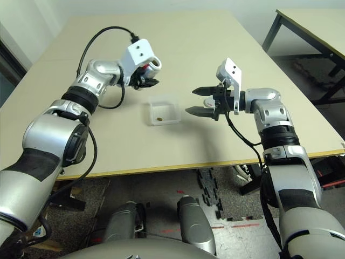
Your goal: Pour the medicine from the bottle into the box.
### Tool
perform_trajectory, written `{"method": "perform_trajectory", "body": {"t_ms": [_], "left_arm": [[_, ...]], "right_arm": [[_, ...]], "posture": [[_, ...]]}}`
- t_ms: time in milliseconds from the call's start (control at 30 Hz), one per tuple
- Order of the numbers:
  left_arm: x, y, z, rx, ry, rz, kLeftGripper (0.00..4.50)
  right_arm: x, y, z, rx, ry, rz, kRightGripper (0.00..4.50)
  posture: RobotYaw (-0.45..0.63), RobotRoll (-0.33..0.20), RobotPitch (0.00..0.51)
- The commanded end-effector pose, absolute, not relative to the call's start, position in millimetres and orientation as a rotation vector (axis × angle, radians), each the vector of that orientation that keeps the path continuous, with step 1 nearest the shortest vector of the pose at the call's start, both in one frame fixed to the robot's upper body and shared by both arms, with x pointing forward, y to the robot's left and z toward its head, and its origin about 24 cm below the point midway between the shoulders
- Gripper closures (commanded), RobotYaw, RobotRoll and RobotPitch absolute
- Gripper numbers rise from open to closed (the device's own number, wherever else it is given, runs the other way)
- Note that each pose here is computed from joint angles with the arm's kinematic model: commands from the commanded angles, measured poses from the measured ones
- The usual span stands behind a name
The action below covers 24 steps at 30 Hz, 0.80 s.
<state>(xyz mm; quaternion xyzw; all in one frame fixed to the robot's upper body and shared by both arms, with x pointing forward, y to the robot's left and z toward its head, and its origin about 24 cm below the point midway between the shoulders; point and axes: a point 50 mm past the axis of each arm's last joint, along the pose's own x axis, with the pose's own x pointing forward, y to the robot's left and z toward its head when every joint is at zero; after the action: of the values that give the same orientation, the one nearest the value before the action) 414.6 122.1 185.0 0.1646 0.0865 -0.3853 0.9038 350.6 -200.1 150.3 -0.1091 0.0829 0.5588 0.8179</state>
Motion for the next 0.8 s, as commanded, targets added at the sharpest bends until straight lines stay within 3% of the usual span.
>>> {"method": "perform_trajectory", "body": {"t_ms": [33, 533, 800], "left_arm": [[413.5, 138.7, 185.2, 0.220, 0.168, -0.741, 1.75], [402.2, 176.0, 150.3, 0.005, 0.122, -0.522, 1.75], [394.2, 192.5, 121.5, 0.016, 0.129, -0.414, 1.75]], "right_arm": [[350.6, -202.7, 147.1, -0.223, 0.175, 1.178, 0.00], [354.1, -204.5, 144.4, -0.223, 0.179, 1.148, 0.00], [356.6, -207.4, 144.8, -0.226, 0.179, 1.132, 0.00]], "posture": [[-0.20, 0.000, 0.056], [-0.18, 0.000, 0.069], [-0.18, 0.000, 0.071]]}}
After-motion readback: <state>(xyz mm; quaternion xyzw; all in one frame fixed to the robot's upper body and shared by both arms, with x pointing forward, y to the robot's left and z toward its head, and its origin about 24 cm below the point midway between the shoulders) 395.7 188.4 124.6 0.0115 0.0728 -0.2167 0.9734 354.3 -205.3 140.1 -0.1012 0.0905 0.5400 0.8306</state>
